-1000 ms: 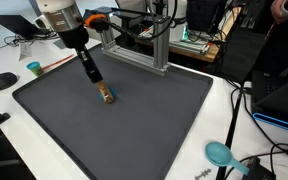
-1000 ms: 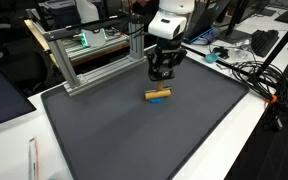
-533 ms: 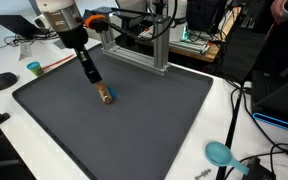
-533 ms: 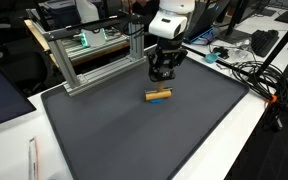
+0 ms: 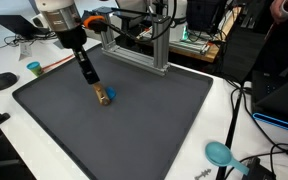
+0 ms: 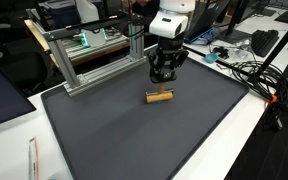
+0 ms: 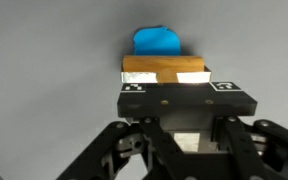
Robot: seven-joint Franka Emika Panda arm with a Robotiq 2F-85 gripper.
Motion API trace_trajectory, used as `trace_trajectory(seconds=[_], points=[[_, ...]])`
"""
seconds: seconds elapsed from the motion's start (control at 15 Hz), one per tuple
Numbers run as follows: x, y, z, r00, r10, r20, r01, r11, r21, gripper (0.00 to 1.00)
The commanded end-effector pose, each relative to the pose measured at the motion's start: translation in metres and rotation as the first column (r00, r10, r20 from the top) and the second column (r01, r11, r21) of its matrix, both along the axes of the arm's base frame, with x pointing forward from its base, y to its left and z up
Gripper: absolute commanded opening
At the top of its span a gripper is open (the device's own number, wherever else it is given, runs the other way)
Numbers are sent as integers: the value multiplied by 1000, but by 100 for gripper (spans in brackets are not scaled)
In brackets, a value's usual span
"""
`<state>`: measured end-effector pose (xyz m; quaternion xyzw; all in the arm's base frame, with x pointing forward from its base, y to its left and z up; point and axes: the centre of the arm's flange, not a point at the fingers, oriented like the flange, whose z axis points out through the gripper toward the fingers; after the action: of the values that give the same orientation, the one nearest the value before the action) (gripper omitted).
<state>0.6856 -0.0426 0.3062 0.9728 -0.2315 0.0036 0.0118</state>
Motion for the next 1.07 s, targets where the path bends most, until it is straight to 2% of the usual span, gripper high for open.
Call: trace_trajectory(seconds=[0.0,0.13,0.4,0.53,0.6,0.8,1.0], points=[[11,-7,-51,999,18,46,-16,999,-29,23],[15,-10,-58,997,20,78,-17,999,-41,23],[21,-20,-42,985,26,170,-19,999,-45,23],[19,-25,-19,973,80,216,-75,997,-28,23],[16,-27,-4,961,148,234,-143,989,-41,23],[2,-33,38,916,326,234,-318,945,-73,23],[-9,-33,78,843,480,242,-469,877,-104,23]])
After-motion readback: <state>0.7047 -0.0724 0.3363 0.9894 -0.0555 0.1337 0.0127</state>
